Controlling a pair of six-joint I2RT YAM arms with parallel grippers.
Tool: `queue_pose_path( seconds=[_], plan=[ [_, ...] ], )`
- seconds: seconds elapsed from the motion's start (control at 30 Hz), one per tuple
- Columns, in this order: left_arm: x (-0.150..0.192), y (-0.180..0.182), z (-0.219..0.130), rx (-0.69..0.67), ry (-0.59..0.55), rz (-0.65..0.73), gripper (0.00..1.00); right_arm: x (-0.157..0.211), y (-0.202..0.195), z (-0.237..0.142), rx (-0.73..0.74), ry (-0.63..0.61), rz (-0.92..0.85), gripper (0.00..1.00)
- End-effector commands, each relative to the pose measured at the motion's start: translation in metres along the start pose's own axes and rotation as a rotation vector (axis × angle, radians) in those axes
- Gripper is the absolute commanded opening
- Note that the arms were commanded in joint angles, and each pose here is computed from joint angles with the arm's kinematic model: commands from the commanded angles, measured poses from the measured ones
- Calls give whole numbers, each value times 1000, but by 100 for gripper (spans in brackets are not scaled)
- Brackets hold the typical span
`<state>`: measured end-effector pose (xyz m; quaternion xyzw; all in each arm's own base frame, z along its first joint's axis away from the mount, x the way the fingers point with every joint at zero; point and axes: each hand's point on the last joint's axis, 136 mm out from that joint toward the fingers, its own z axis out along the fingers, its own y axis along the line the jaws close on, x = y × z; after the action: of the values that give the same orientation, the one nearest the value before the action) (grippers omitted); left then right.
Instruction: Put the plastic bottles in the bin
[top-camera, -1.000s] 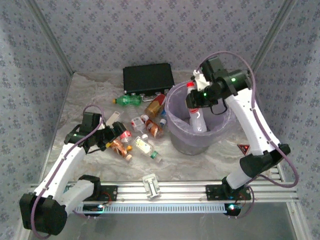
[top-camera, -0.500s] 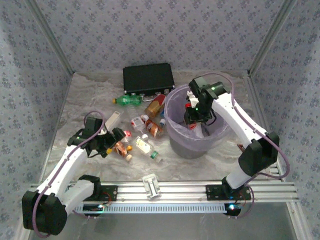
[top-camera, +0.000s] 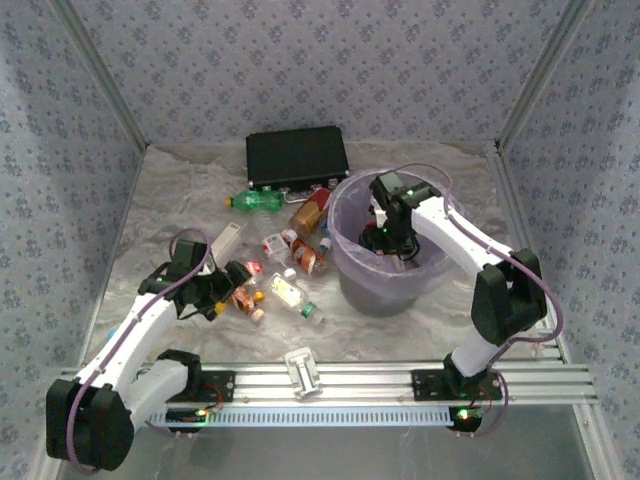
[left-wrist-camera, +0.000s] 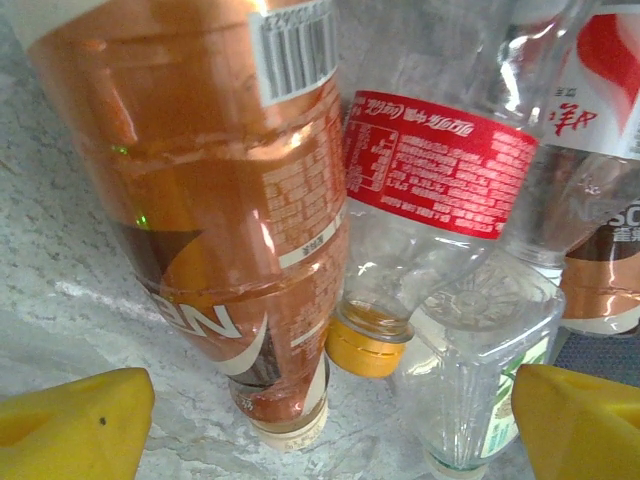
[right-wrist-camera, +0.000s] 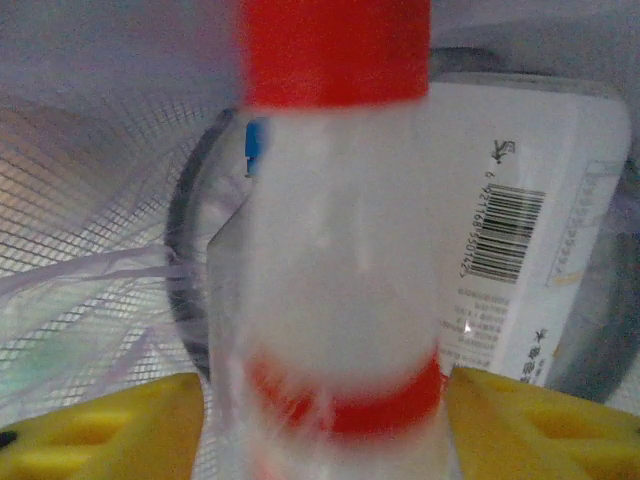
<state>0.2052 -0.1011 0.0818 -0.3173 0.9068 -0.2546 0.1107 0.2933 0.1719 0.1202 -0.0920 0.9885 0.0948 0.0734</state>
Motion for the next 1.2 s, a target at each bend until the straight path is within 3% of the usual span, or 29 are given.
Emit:
queue_pose_path(
  seconds=[0.0, 0.3, 0.63, 0.9, 1.17],
  plan=[
    [7, -1, 3, 9, 18, -6, 92, -8, -2, 3, 20, -47, 21, 74],
    [26, 2, 18, 2, 58, -19, 92, -13, -3, -15, 34, -77, 13, 87],
    [41, 9, 35, -28, 77, -19, 86, -17, 13, -86, -32, -183, -47, 89],
    [35, 24, 38, -104, 40, -5, 79, -16, 41, -159, -169, -340, -175, 89],
    [37, 29, 44, -133, 54, -2, 77, -35, 49, -227, -245, -590, -190, 89]
  ],
)
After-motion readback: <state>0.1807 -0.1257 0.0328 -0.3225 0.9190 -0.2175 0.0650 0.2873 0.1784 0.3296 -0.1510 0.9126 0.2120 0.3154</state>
